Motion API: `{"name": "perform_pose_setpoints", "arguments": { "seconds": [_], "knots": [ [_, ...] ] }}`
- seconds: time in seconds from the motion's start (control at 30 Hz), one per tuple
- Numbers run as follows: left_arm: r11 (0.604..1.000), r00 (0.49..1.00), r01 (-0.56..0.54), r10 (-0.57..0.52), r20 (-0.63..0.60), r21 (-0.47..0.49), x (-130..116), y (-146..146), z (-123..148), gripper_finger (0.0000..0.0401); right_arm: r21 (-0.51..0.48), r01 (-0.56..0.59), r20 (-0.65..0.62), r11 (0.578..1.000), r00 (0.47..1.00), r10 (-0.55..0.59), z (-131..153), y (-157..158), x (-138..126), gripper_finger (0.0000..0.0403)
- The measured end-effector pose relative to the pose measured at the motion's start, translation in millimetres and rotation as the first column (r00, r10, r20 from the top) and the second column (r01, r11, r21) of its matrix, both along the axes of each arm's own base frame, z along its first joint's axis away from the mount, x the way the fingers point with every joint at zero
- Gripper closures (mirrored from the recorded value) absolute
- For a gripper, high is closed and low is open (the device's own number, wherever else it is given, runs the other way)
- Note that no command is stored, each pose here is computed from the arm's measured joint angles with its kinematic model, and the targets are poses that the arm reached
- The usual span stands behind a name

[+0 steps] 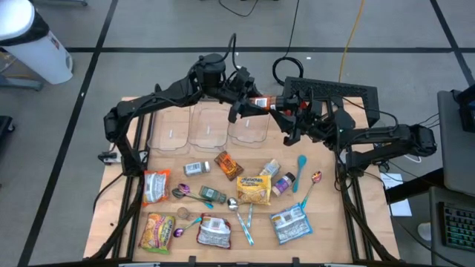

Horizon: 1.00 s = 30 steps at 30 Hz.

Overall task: Pick & Place Food Item
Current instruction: Adjust the orange spice bottle in the left transparent bin

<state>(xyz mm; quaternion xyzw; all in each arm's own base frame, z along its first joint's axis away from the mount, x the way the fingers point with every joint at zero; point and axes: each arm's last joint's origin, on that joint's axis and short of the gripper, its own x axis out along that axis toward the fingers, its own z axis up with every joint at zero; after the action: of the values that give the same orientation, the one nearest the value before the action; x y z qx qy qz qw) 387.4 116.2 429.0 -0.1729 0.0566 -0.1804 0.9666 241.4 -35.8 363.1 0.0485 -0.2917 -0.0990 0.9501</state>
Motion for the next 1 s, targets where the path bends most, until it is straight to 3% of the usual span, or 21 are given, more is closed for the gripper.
{"name": "perform_pose_setpoints", "arguments": {
  "seconds": [0.2, 0.4, 0.8, 1.0],
  "knots": [
    [1.0, 0.998, -0.011, 0.01, -0.062, -0.022, 0.7, 2.8, -8.1, 0.0122, 0.005, 0.034, -0.034, 0.999, 0.999, -0.034, 5.1, -6.0, -7.2, 0.0228],
    [0.999, 0.996, -0.013, 0.01, -0.09, -0.034, -3.6, 10.8, -10.0, 0.0089, 0.016, 0.055, -0.156, 0.998, 0.986, -0.052, 13.8, -11.2, -17.0, 0.0228],
    [0.992, 0.99, -0.11, 0.115, -0.077, 0.064, -36.6, 31.9, 7.4, 0.0106, 0.024, 0.034, -0.373, 0.999, 0.927, -0.022, 30.3, -18.9, -25.6, 0.0228],
    [0.962, 0.962, -0.217, 0.239, -0.129, 0.165, -62.6, 38.7, 14.3, 0.0119, 0.089, -0.038, -0.389, 0.995, 0.919, 0.07, 29.3, -23.9, -26.7, 0.0228]
  ]
}}
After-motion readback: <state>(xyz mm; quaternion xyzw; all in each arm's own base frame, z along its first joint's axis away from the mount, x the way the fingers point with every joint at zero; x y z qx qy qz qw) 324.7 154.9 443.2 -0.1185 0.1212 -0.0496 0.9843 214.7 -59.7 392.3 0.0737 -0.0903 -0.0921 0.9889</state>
